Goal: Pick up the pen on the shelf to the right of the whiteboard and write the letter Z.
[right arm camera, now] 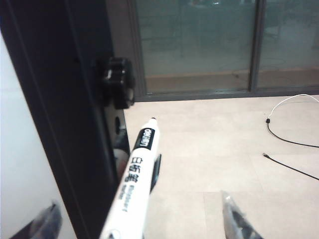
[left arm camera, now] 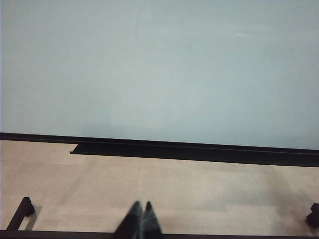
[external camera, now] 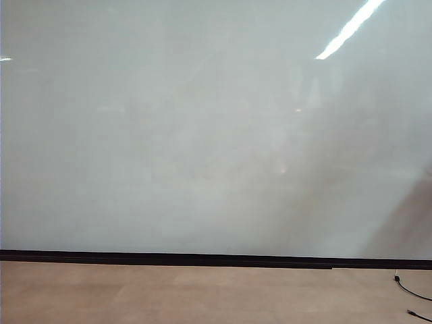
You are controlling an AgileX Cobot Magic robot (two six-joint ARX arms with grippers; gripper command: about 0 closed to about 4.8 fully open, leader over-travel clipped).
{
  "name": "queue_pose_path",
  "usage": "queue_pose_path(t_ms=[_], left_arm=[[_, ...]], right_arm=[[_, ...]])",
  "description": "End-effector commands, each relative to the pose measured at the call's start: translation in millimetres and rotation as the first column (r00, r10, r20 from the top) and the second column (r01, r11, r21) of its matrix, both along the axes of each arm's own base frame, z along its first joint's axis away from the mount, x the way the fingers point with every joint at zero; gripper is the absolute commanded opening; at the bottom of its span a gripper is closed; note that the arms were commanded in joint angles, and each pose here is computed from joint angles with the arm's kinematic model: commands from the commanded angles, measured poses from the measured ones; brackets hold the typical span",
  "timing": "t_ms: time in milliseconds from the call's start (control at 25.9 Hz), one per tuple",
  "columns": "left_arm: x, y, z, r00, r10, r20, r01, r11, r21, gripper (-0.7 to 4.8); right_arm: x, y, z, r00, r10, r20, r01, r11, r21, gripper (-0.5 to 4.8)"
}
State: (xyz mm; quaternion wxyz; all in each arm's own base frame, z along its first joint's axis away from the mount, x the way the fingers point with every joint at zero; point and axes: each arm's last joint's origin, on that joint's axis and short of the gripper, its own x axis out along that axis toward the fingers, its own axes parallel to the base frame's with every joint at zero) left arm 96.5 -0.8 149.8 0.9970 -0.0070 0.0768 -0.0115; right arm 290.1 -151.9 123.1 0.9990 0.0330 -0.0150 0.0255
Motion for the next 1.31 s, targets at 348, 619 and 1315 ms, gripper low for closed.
queue_pose_path(t_ms=[348, 619, 1315], left_arm=[[0.0, 0.0, 1.3, 1.000, -0.001, 0.008, 0.001, 1.000, 0.005, -0.04], [0.0, 0.0, 1.3, 1.000, -0.001, 0.008, 0.001, 1.000, 0.004, -0.04], [0.0, 0.0, 1.3, 1.000, -0.001, 0.008, 0.001, 1.000, 0.004, -0.04]], right_arm=[[4.8, 1.5, 7.5, 0.998, 0.057, 0.038, -0.056, 0.998, -0.023, 3.86], [5.3, 1.0, 8.3, 0.997, 0.058, 0.041, -0.057, 0.998, -0.019, 3.58], [5.2, -0.7, 8.2, 0.999, 0.008, 0.042, -0.008, 1.000, -0.016, 2.91]])
